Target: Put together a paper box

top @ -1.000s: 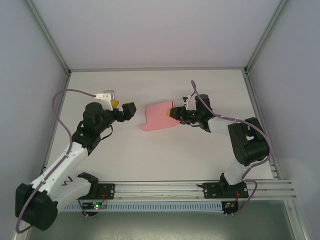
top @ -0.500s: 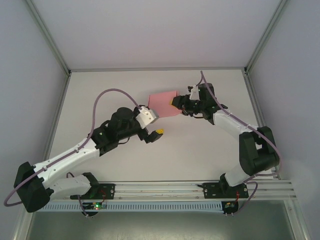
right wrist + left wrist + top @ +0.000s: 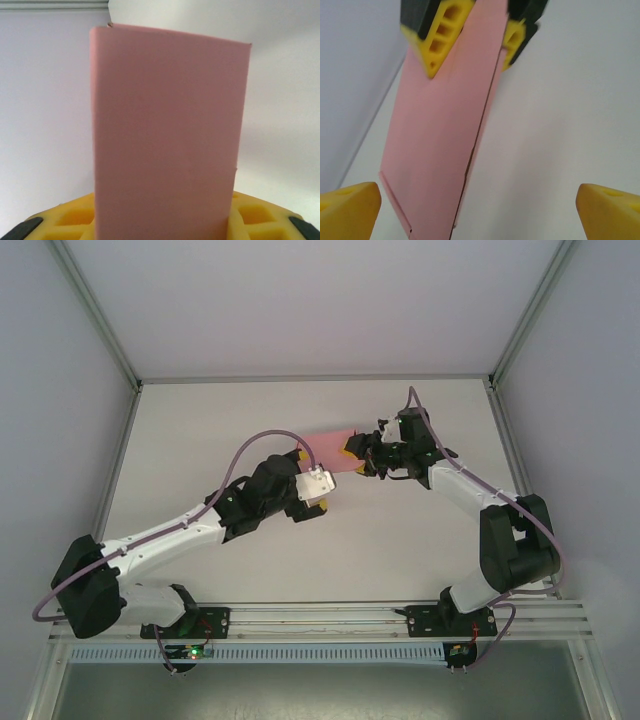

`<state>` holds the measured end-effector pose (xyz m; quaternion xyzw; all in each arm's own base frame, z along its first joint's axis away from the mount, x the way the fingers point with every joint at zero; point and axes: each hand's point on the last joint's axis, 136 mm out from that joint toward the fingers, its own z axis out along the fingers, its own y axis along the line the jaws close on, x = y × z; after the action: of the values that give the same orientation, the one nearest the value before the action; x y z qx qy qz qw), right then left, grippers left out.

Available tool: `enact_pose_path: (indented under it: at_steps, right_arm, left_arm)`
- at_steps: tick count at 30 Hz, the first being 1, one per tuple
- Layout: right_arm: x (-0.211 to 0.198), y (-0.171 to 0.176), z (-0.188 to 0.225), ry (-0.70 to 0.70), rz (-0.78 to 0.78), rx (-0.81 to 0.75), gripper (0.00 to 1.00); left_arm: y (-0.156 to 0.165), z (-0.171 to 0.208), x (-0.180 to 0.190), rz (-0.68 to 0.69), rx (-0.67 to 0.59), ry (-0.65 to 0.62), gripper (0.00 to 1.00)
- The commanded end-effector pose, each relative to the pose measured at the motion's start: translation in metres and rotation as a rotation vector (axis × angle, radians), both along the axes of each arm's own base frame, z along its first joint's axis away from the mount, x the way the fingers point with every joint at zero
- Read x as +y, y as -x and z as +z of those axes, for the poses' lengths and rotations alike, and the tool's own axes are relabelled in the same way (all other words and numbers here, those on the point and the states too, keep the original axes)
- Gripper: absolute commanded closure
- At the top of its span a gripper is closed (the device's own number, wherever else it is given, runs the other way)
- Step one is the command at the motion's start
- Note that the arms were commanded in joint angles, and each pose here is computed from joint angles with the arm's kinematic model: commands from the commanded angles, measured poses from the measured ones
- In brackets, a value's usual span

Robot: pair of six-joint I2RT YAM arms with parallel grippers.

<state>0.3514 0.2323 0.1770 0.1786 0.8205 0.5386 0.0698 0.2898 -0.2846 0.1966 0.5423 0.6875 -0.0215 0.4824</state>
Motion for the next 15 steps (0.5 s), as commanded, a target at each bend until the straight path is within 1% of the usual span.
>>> enact_pose_path:
  at_steps: [1, 4, 9, 12, 14, 15]
  right_arm:
    - [0.007, 0.008, 0.008, -0.100, 0.044, 0.106, 0.71]
    - [0.010, 0.012, 0.006, -0.128, 0.058, 0.155, 0.71]
    - [0.010, 0.014, 0.011, -0.153, 0.061, 0.165, 0.69]
    - [0.013, 0.016, 0.015, -0.173, 0.070, 0.164, 0.69]
    - [0.014, 0.019, 0.015, -0.182, 0.082, 0.169, 0.69]
    - [0.014, 0.020, 0.015, -0.183, 0.083, 0.171, 0.69]
  left_arm:
    - [-0.016, 0.004, 0.004, 0.056, -0.115, -0.056, 0.00]
    - [-0.022, 0.001, 0.005, 0.074, -0.132, -0.094, 0.00]
    - [-0.029, -0.007, 0.011, 0.097, -0.155, -0.151, 0.01]
    - [-0.033, -0.007, 0.010, 0.100, -0.167, -0.160, 0.14]
    - [-0.037, -0.008, 0.010, 0.111, -0.172, -0.166, 0.27]
    - [-0.038, -0.009, 0.010, 0.112, -0.167, -0.172, 0.31]
